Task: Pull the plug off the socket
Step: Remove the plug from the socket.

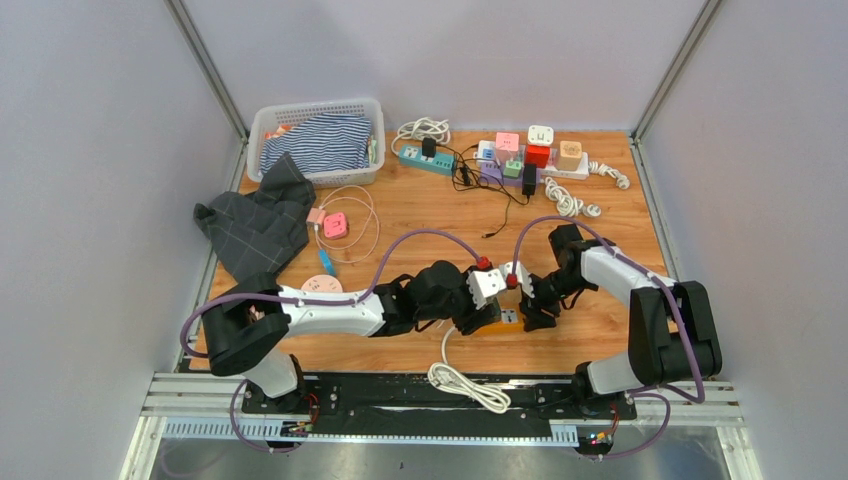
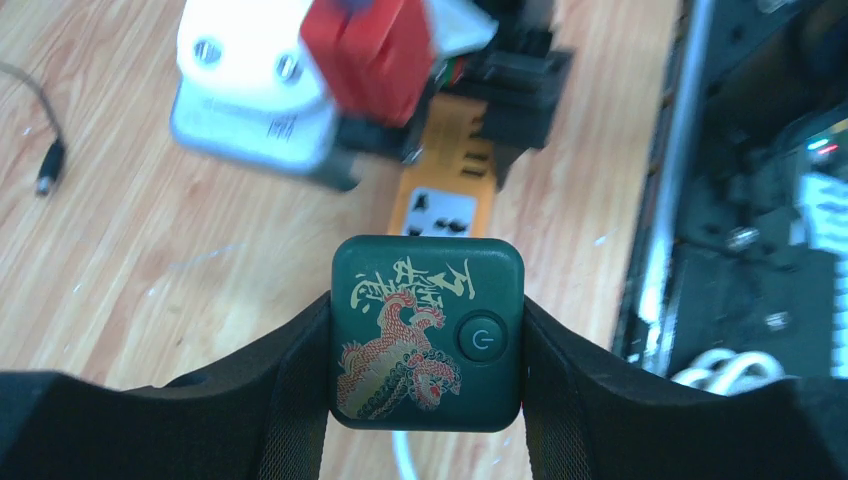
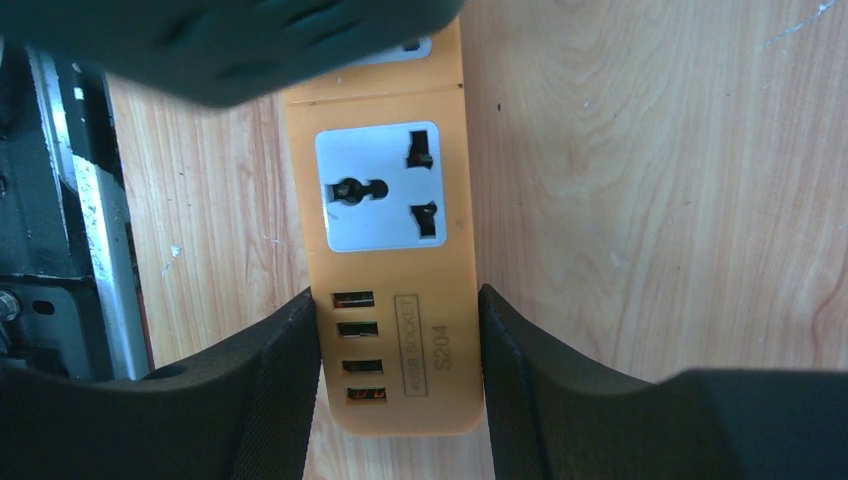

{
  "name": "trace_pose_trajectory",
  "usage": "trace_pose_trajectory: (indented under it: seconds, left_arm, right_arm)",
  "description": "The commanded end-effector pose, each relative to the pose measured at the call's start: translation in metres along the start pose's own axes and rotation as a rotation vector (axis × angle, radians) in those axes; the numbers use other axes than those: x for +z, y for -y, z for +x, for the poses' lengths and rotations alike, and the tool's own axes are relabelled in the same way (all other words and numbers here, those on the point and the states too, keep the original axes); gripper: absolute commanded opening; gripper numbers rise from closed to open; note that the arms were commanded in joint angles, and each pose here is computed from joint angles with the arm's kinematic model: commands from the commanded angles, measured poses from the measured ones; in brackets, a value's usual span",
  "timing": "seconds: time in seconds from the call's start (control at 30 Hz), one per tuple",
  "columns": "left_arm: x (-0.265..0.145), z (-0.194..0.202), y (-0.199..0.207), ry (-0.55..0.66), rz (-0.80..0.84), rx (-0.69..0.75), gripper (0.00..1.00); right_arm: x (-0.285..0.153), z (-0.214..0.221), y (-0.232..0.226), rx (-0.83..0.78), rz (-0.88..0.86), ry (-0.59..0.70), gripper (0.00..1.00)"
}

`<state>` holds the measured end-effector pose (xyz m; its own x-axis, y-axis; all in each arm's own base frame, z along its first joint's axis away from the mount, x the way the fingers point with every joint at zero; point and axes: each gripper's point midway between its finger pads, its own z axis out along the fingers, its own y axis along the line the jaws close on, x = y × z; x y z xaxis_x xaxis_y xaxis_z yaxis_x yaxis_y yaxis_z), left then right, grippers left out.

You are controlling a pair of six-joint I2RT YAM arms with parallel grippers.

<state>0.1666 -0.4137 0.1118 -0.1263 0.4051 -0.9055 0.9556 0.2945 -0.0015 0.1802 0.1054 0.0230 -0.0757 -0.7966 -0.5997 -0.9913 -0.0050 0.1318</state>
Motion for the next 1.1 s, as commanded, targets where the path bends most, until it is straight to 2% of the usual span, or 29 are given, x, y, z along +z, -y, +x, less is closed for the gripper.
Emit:
trace_pose_trajectory:
  seconds: [0.0, 0.17, 0.4, 0.57, 0.77, 0.93, 1.07]
  left_arm:
    - [-0.008, -0.097, 0.031, 0.251, 0.180, -0.126, 0.00]
    - [-0.020, -0.107, 0.026, 0.290, 0.145, -0.047, 0.00]
    - [-0.026, -0.078, 0.018, 0.248, 0.099, 0.013, 0.00]
    - [-0.028, -0.064, 0.008, 0.222, 0.090, -0.051, 0.00]
    - [-0.037, -0.049, -0.007, 0.203, 0.054, -0.109, 0.00]
    - [-0.051, -0.051, -0.026, 0.230, -0.008, -0.146, 0.00]
    - [-0.064, -0.054, -0.045, 0.257, -0.072, -0.188, 0.00]
  right_arm:
    - [-0.004, 0.048, -0.003, 0.088, 0.018, -0.206, 0.00]
    - [-0.004, 0.047, -0.002, 0.087, 0.021, -0.203, 0.00]
    - [-0.004, 0.047, -0.002, 0.089, 0.020, -0.201, 0.00]
    - [-0.008, 0.042, 0.006, 0.132, 0.064, -0.195, 0.01]
    - [-0.036, 0.038, 0.051, 0.348, 0.338, -0.214, 0.01]
    - [-0.039, 0.052, 0.057, 0.432, 0.363, -0.262, 0.00]
    - [-0.037, 0.049, 0.055, 0.442, 0.345, -0.245, 0.02]
